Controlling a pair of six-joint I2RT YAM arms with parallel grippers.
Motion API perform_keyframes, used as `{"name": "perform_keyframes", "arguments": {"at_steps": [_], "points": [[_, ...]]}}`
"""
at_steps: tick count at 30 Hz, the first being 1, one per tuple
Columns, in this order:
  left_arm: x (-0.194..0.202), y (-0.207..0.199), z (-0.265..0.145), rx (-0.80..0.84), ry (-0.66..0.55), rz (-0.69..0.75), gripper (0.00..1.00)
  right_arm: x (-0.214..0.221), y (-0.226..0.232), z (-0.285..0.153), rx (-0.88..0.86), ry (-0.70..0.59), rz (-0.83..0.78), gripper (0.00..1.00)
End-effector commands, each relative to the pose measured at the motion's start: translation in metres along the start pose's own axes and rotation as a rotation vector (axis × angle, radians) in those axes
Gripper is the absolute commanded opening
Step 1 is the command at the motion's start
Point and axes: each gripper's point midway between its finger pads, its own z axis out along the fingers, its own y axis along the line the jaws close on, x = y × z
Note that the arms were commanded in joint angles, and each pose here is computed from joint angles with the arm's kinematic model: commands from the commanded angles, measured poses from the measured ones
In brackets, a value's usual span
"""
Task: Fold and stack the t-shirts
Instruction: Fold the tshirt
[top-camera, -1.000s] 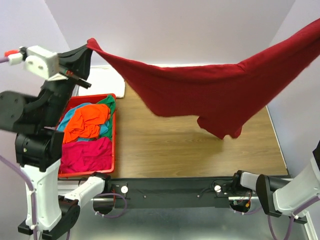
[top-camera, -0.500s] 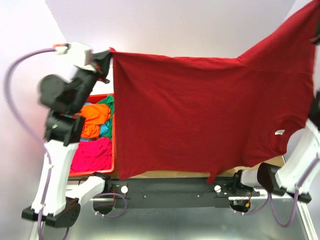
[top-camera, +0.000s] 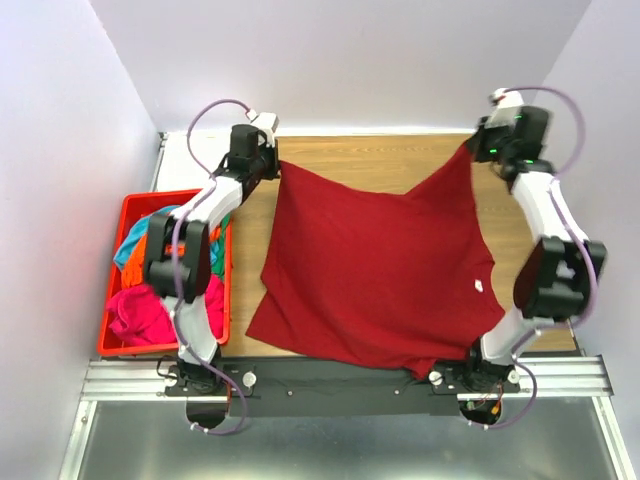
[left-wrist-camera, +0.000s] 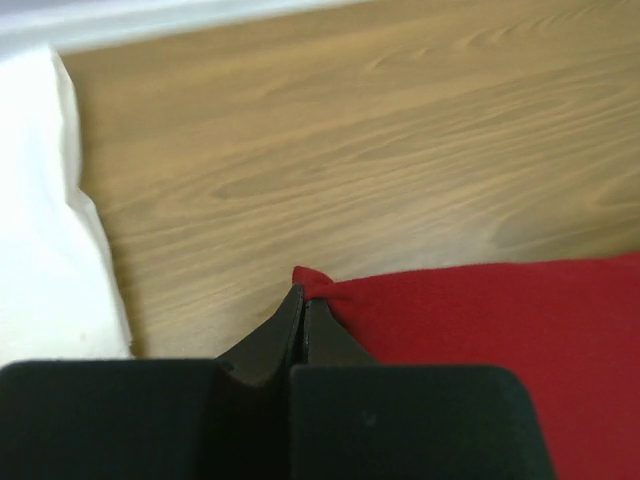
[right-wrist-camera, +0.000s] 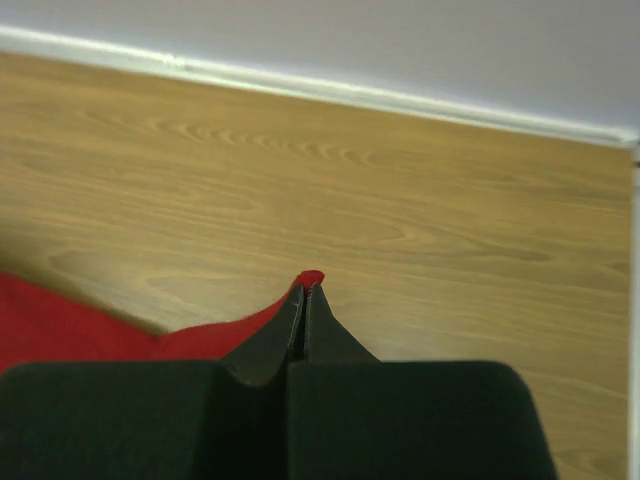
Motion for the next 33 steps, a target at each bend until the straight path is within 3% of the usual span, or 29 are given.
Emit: {"name": "perform_keyframes", "arguments": {"at_steps": [1, 6, 14, 24, 33], "points": [[0.016, 0.028, 0.041, -0.033, 0.057, -0.073, 0.00, -0.013, -0.005, 0.042, 0.074, -0.128, -0.135, 0.00], [0.032, 0.052, 0.081, -0.076, 0.148, -0.072, 0.00, 0.027, -0.017, 0.095, 0.129, -0.076, -0.121, 0.01], [0.045, 0.091, 0.094, -0.154, 0.192, -0.078, 0.00, 0.015, -0.025, 0.129, 0.116, -0.099, -0.088, 0.00], [0.021, 0.105, 0.096, -0.162, 0.165, -0.020, 0.00, -0.030, -0.005, 0.096, 0.061, -0.168, -0.075, 0.00], [0.021, 0.115, 0.105, -0.212, 0.186, 0.003, 0.00, -0.025, 0.017, 0.057, 0.009, -0.157, -0.049, 0.00]]}}
